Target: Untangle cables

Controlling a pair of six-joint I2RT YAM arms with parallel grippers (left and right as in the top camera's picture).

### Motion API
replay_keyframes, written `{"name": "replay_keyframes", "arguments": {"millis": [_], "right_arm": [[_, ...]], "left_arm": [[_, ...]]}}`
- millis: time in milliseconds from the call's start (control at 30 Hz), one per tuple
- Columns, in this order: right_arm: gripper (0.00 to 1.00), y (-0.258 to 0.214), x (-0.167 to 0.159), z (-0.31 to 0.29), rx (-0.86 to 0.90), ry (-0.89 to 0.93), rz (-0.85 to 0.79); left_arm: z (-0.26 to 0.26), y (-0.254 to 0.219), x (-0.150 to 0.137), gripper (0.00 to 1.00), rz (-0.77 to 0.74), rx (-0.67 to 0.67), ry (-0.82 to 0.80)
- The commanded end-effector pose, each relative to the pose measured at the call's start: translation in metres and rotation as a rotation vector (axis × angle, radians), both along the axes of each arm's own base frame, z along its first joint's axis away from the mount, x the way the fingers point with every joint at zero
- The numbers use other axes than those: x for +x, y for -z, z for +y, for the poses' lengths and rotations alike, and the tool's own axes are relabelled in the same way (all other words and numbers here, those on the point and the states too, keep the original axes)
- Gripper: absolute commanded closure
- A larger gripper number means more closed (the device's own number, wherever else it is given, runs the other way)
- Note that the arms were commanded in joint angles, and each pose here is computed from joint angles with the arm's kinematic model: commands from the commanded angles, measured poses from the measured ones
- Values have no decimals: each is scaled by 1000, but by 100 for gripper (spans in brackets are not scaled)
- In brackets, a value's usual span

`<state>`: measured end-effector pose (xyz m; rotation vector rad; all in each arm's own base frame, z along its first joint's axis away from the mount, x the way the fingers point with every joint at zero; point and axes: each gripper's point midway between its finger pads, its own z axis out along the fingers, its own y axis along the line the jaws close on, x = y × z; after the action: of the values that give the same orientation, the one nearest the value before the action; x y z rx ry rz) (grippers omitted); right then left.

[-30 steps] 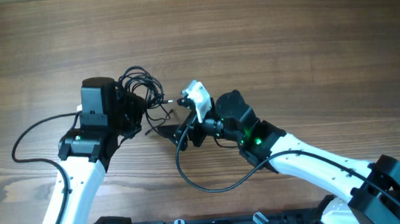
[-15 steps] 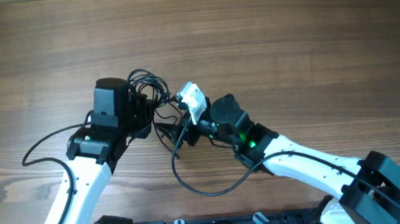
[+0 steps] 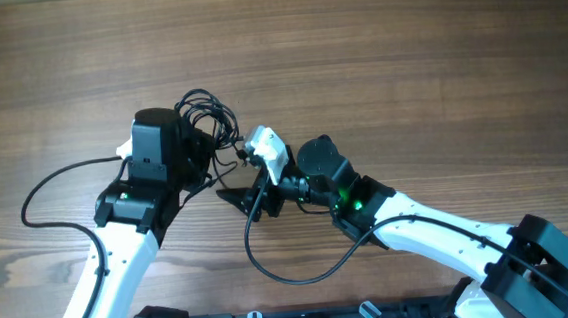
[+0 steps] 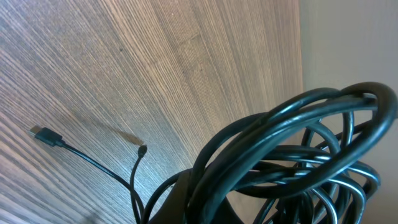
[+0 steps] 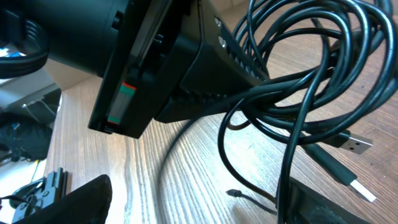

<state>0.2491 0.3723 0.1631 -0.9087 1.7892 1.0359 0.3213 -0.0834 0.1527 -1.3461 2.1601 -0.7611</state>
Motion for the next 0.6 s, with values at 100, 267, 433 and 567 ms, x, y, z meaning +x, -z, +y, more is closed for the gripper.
{"name": "replay_keyframes", "arguments": {"millis": [100, 267, 433, 567], "right_arm": [[13, 3, -6, 6, -5, -41, -1], [25, 12, 11, -3, -51, 66, -12], [35, 8, 24, -7, -50, 140, -45], [46, 9, 40, -17, -70, 243, -71]], "left_arm": [[-5, -6, 1, 96, -46, 78, 120], [-27, -14, 0, 96, -71, -22, 199], [-34, -12, -7, 96, -5, -139, 146], [-42, -11, -14, 96, 58, -248, 104]]}}
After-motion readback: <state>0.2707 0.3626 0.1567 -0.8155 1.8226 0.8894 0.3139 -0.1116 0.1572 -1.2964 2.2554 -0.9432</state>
